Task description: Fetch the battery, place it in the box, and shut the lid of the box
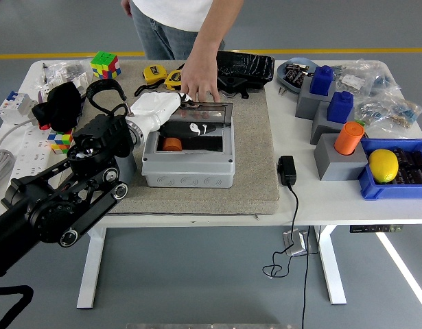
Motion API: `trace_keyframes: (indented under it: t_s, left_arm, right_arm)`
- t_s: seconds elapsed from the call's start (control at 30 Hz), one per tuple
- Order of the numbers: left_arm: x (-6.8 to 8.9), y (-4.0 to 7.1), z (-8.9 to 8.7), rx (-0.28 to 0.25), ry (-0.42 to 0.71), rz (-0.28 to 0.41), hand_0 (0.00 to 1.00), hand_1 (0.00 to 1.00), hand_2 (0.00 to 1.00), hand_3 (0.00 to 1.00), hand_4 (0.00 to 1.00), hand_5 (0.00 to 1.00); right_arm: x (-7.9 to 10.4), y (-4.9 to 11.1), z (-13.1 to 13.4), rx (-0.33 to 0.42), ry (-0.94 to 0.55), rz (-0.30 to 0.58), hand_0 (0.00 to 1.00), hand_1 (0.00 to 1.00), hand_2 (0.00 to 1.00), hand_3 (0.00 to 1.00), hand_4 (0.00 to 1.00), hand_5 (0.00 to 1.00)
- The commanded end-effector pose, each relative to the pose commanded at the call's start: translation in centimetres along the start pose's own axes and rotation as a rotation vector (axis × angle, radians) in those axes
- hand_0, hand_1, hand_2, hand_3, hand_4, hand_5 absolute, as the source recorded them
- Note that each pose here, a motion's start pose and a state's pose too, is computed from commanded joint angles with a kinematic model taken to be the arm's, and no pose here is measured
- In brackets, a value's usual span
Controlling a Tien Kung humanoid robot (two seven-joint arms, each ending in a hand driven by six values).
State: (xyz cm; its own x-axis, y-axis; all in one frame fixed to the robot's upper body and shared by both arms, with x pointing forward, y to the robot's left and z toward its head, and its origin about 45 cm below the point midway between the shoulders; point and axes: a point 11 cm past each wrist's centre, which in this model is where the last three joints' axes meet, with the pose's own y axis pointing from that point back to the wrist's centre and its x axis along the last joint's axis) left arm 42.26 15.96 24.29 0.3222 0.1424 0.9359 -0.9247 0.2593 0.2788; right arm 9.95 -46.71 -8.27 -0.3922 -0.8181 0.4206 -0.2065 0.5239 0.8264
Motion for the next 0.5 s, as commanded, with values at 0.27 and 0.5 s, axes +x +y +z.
trace_keyframes:
  t_s: [0.27,0.5]
  left_arm:
    - [0.1,1.2,-0.2,0.059,-0.061,-0.063,0.849,0.836,0.815,0.828,0.998,0.998]
    - [-0.5,2.2,-0.4,0.100,-0.025,-0.179,0.805,0.804,0.798,0.815,0.998,0.998]
  right_arm:
    - [0.1,0.0,-0.2,0.003,-0.001,0.002,0.860,0.793,0.743,0.774,0.998,0.998]
    - [0.3,0.0,-0.2,0.003,-0.003,0.005,0.861,0.794,0.744,0.774,0.998,0.998]
